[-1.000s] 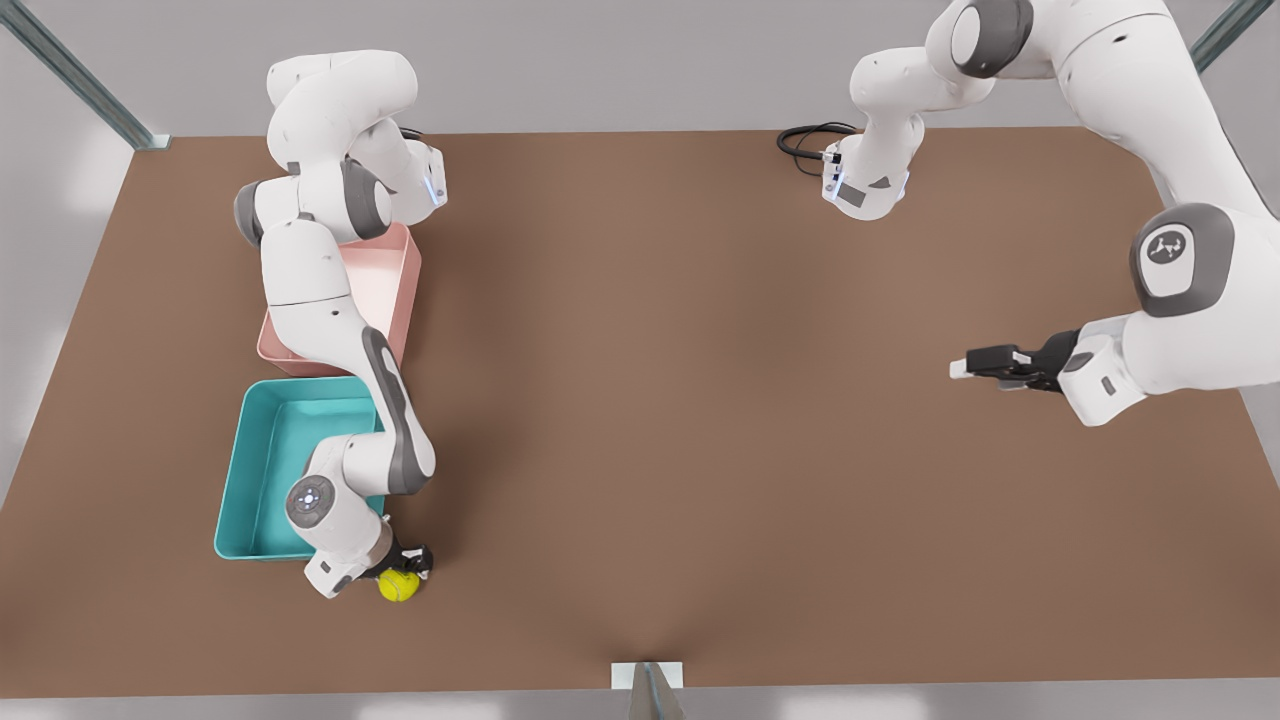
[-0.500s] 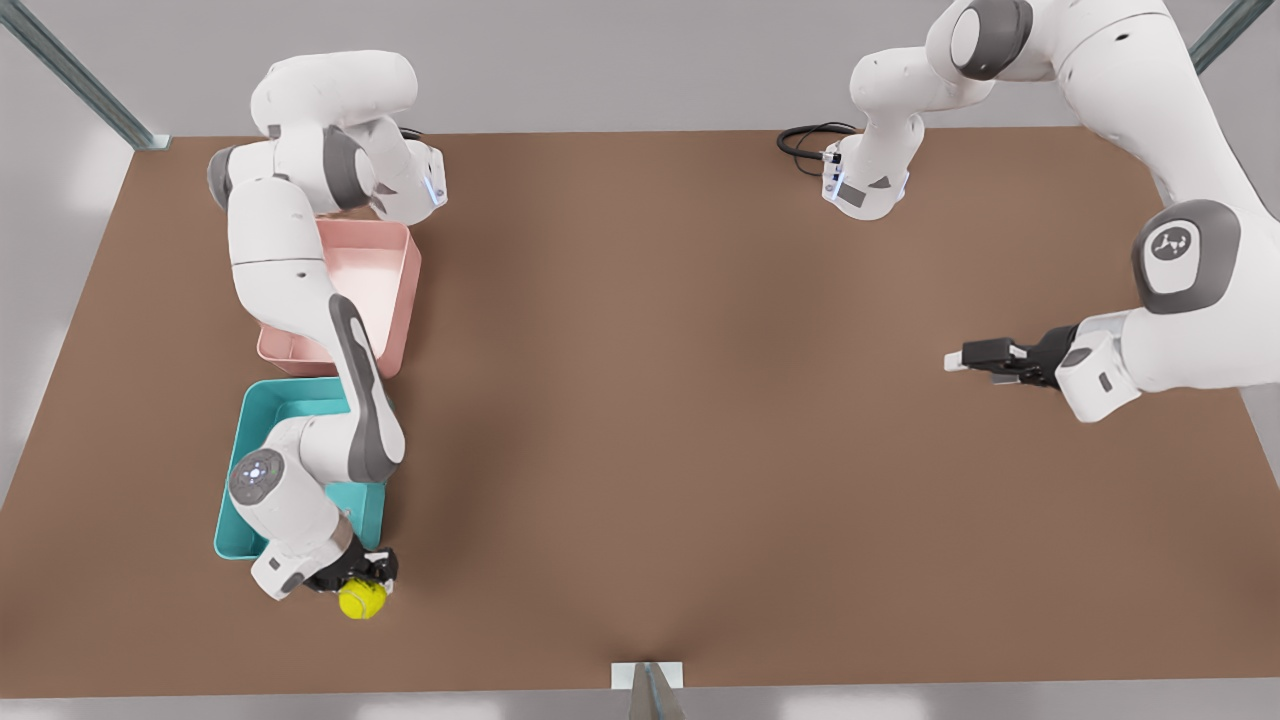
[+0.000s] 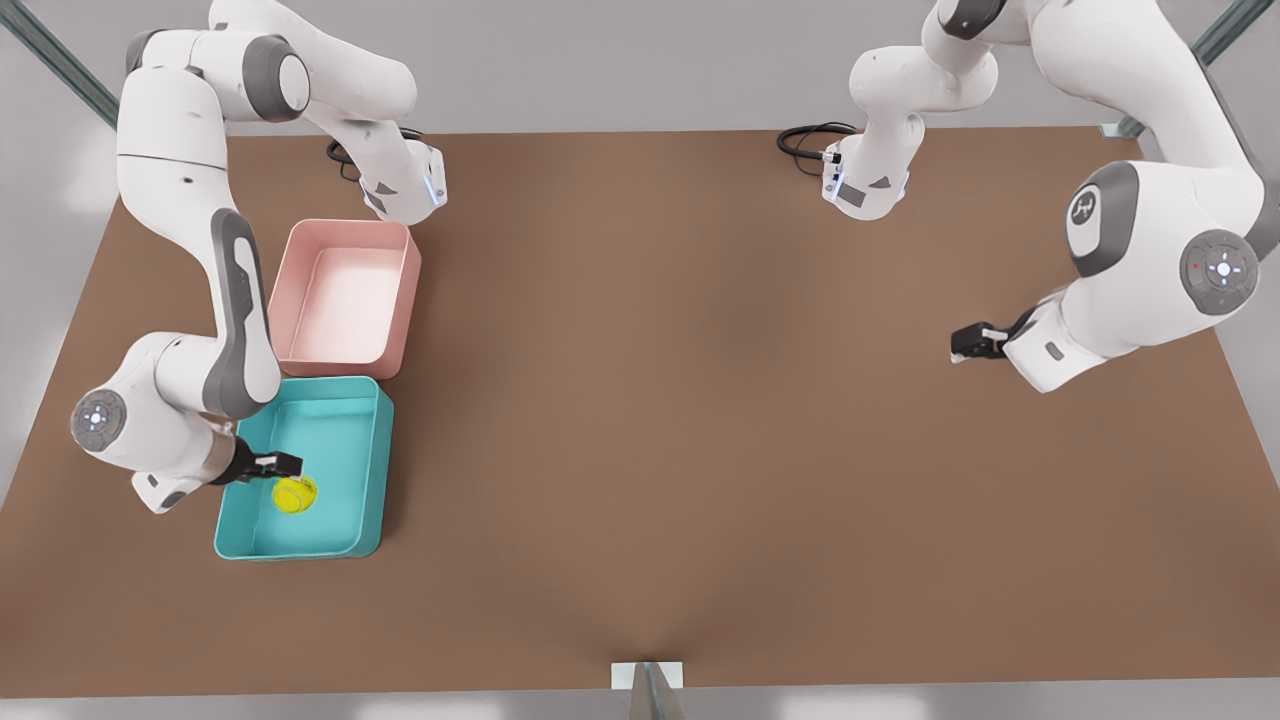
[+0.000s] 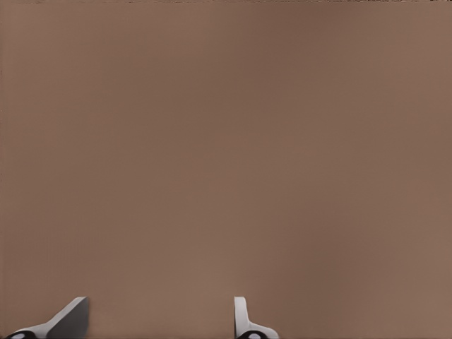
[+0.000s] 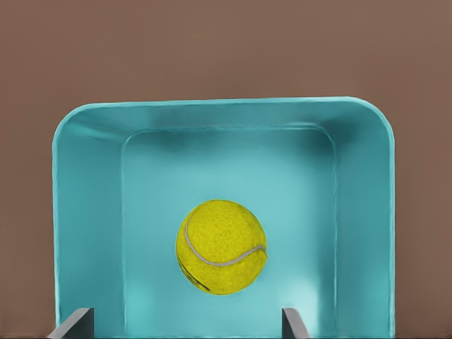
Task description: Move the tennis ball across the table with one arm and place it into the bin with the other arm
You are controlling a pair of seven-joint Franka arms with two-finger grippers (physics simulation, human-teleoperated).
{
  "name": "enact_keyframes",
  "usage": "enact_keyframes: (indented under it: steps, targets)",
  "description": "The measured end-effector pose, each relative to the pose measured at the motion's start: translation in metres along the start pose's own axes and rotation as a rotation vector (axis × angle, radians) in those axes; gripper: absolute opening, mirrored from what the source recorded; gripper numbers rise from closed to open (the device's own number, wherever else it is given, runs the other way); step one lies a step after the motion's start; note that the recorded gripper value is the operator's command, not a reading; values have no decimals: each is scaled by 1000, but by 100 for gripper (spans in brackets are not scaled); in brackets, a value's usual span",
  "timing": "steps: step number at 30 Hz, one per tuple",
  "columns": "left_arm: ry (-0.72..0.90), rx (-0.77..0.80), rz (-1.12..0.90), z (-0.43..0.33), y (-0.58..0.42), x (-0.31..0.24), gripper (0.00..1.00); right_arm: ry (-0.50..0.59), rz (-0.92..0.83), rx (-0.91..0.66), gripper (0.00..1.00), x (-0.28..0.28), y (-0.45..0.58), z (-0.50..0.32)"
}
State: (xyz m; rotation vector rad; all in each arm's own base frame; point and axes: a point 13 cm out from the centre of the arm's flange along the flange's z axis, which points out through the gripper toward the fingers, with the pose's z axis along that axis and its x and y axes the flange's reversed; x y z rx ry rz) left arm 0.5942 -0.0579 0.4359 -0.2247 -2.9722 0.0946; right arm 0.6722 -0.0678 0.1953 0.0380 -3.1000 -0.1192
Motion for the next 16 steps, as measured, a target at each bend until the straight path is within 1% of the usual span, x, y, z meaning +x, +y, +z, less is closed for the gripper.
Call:
enact_keyframes:
  steps: [2,6,8,10,12,13,15,16]
  targets:
    - [-14,-8,-5,0,3,-4,100,35,-7,-5,100,6,2,7]
    - [-4,-10,-15,9,9,-8,100,-6,-60,22,100,-20,31,-38]
    - [-3,-11,-14,8,8,-8,100,-22,-115,63,100,-30,66,-77]
    - [-11,-12,-15,2,8,-6,100,-59,-127,106,100,-35,82,-140]
    - [-12,-10,-14,-6,6,-3,100,-73,-95,131,100,-13,73,-200]
    - [-9,-7,-14,-8,5,-2,100,-61,-74,135,100,8,68,-220]
    - [2,1,-13,-9,2,2,100,-35,-38,138,100,51,61,-248]
    - [9,5,-10,-9,-1,4,100,-21,-25,138,100,64,61,-253]
